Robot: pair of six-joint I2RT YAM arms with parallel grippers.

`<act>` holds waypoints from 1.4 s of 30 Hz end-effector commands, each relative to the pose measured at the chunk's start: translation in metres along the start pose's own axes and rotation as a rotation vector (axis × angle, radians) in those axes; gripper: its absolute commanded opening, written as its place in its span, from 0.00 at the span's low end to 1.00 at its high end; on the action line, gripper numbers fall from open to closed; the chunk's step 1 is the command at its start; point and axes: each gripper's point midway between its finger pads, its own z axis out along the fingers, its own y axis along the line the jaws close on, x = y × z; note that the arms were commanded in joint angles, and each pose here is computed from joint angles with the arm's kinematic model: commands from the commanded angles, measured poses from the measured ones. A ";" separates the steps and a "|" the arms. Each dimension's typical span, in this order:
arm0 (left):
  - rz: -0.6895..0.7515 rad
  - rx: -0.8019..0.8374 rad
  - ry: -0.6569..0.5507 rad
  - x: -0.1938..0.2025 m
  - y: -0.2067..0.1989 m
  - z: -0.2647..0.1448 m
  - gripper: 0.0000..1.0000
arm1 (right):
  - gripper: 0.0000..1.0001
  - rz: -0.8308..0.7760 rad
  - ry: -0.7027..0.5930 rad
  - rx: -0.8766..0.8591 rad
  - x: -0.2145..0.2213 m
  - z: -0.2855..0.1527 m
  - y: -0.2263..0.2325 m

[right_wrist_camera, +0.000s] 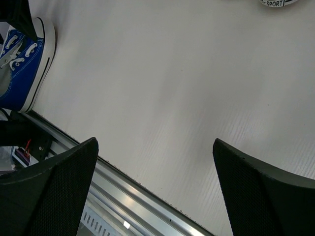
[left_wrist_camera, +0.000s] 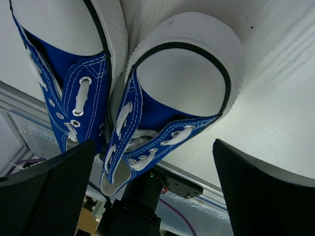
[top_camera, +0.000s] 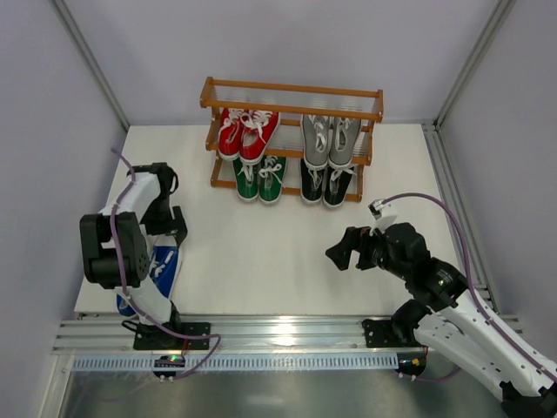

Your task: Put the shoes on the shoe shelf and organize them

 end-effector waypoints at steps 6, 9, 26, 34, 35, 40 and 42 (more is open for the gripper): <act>-0.136 0.017 0.023 -0.002 0.037 -0.001 1.00 | 0.98 -0.040 -0.015 -0.078 -0.015 -0.008 0.021; -0.163 -0.048 0.000 -0.004 0.052 -0.004 1.00 | 0.98 -0.045 -0.011 -0.082 -0.015 -0.008 0.021; -0.108 -0.011 0.241 0.004 0.037 0.053 1.00 | 0.98 -0.058 -0.021 -0.050 -0.014 -0.014 0.014; -0.096 0.063 0.333 0.014 0.017 0.072 0.89 | 0.98 -0.042 -0.043 -0.029 -0.010 -0.017 0.006; -0.091 0.086 0.336 0.014 0.014 0.072 0.75 | 0.98 -0.043 -0.052 -0.028 -0.011 -0.018 0.006; -0.104 0.297 0.363 0.019 -0.020 0.058 0.18 | 0.98 -0.037 -0.058 -0.015 -0.010 -0.018 0.003; -0.087 0.333 0.346 0.017 -0.029 0.050 0.05 | 0.97 -0.037 -0.058 -0.015 -0.009 -0.018 0.002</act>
